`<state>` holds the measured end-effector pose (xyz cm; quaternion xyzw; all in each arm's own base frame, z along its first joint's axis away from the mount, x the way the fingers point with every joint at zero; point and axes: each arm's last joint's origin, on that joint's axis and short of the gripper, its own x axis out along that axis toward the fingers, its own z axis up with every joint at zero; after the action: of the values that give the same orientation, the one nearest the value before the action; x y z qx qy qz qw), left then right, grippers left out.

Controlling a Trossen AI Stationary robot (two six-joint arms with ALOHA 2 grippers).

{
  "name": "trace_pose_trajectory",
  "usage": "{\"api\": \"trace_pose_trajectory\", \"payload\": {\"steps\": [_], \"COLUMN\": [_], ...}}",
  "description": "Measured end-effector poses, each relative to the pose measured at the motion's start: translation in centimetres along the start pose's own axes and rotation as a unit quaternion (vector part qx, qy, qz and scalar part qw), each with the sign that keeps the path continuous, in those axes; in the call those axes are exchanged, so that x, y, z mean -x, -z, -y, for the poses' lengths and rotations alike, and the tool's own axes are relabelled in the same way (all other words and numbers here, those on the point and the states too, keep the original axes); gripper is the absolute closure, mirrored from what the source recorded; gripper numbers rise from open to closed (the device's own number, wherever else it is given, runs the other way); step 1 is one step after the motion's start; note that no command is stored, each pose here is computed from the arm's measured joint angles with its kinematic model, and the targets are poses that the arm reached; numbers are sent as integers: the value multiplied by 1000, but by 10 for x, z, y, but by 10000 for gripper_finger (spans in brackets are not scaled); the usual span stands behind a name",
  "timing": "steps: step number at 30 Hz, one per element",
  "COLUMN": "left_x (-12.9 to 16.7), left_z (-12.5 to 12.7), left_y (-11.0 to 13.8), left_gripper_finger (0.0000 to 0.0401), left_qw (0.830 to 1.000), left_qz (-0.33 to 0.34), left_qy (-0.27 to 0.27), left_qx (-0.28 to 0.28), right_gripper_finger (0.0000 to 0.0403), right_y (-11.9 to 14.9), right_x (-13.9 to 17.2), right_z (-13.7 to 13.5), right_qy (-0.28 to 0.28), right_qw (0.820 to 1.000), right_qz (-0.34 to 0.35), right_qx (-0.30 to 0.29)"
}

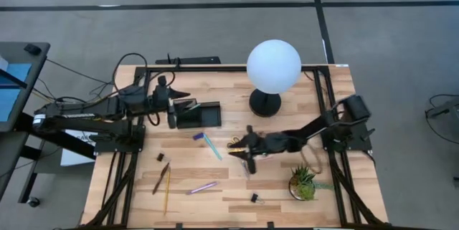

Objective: Pick and place office supplies into organizer
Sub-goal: Put the blue pen into the black desk organizer

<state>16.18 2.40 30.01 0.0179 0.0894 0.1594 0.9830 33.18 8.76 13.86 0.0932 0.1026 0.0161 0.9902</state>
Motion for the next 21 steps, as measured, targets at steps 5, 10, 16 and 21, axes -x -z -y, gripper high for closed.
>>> {"api": "trace_pose_trajectory", "payload": {"steps": [5, 10, 16, 21], "left_x": [-2, -1, -1, -1], "left_z": [2, 4, 4, 4], "left_y": [5, 7, 9, 9], "left_gripper_finger": [276, 276, 276, 276], "left_qw": [1000, 999, 999, 999], "left_qz": [-27, -37, -43, -43], "left_qy": [3, 6, 7, 7], "left_qx": [11, 9, 8, 7], "right_gripper_finger": [286, 286, 289, 302], "right_y": [3, 3, 9, 18], "right_x": [-38, -63, -85, -96], "right_z": [-3, -10, -26, -33], "right_qy": [80, 152, 184, 208], "right_qw": [995, 979, 975, 971], "right_qz": [-59, -129, -125, -112], "right_qx": [-13, -36, -28, -25]}}
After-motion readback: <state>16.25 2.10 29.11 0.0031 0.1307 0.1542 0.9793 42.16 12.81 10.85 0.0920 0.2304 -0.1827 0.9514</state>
